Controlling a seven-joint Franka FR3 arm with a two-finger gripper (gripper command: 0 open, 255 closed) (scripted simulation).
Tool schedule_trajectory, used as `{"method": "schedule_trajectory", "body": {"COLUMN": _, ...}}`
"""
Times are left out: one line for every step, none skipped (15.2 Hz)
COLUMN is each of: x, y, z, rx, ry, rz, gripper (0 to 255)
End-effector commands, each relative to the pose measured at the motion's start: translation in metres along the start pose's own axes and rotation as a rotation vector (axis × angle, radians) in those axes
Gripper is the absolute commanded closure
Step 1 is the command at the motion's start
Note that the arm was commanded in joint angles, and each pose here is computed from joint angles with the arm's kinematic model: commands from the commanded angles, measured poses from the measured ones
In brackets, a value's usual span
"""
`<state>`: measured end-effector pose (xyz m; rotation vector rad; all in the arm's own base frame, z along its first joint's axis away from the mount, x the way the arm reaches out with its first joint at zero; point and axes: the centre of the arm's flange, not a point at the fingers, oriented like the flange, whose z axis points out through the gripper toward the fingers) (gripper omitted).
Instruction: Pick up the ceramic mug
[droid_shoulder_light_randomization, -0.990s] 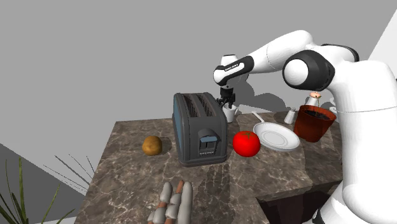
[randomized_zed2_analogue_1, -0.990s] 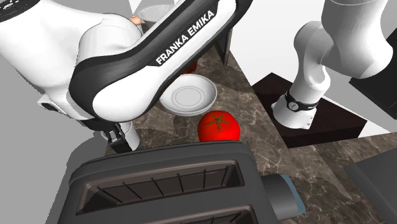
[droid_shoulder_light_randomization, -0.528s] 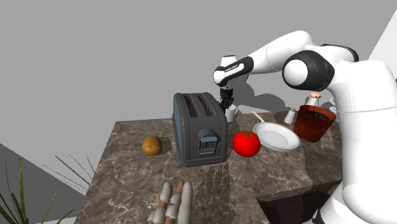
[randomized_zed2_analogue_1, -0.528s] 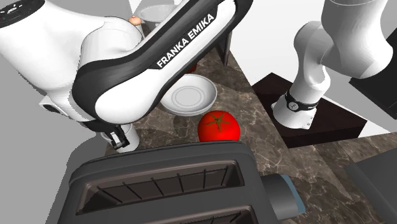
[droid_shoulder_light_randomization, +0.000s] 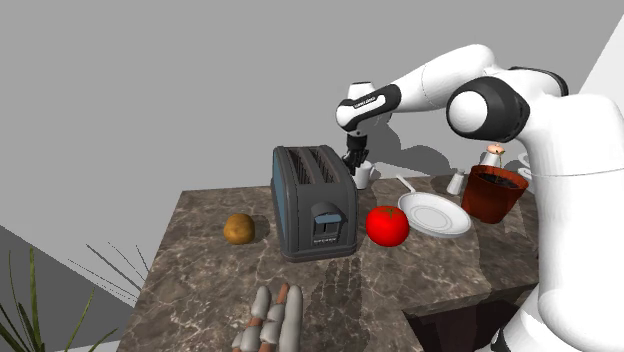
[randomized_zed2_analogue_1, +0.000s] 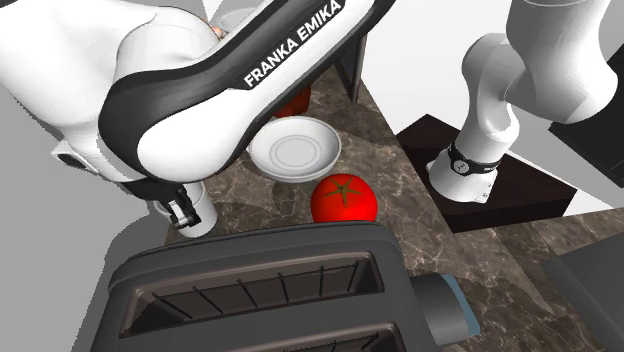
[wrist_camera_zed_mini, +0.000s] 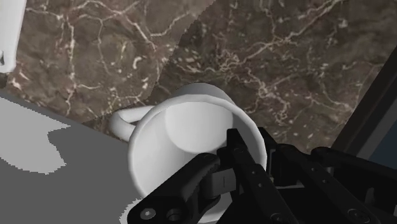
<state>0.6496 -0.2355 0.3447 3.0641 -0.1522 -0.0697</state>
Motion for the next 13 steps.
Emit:
{"method": "schedule_trajectory", "body": {"x": 0.000, "y": 0.001, "z": -0.010, "rx": 0.000, "ry": 0.000, "rz": 0.000, "gripper": 255}}
{"method": "schedule_trajectory", "body": {"x": 0.000, "y": 0.001, "z": -0.015, "rx": 0.000, "ry": 0.000, "rz": 0.000, "gripper": 255}}
{"method": "schedule_trajectory", "body": {"x": 0.000, "y": 0.002, "z": -0.021, "rx": 0.000, "ry": 0.000, "rz": 0.000, "gripper": 255}}
{"method": "schedule_trajectory", "body": {"x": 0.000, "y": 0.002, "z": -0.026, "rx": 0.000, "ry": 0.000, "rz": 0.000, "gripper": 255}}
{"method": "schedule_trajectory", "body": {"x": -0.001, "y": 0.002, "z": -0.031, "rx": 0.000, "ry": 0.000, "rz": 0.000, "gripper": 255}}
{"method": "schedule_trajectory", "body": {"x": -0.001, "y": 0.003, "z": -0.036, "rx": 0.000, "ry": 0.000, "rz": 0.000, "gripper": 255}}
{"method": "schedule_trajectory", "body": {"x": -0.001, "y": 0.003, "z": -0.042, "rx": 0.000, "ry": 0.000, "rz": 0.000, "gripper": 255}}
{"method": "schedule_trajectory", "body": {"x": -0.001, "y": 0.004, "z": -0.047, "rx": 0.000, "ry": 0.000, "rz": 0.000, "gripper": 255}}
{"method": "schedule_trajectory", "body": {"x": -0.002, "y": 0.004, "z": -0.052, "rx": 0.000, "ry": 0.000, "rz": 0.000, "gripper": 255}}
{"method": "schedule_trajectory", "body": {"x": -0.002, "y": 0.004, "z": -0.057, "rx": 0.000, "ry": 0.000, "rz": 0.000, "gripper": 255}}
{"method": "schedule_trajectory", "body": {"x": -0.002, "y": 0.005, "z": -0.063, "rx": 0.000, "ry": 0.000, "rz": 0.000, "gripper": 255}}
{"method": "schedule_trajectory", "body": {"x": -0.002, "y": 0.005, "z": -0.063, "rx": 0.000, "ry": 0.000, "rz": 0.000, "gripper": 255}}
{"method": "schedule_trajectory", "body": {"x": -0.002, "y": 0.005, "z": -0.063, "rx": 0.000, "ry": 0.000, "rz": 0.000, "gripper": 255}}
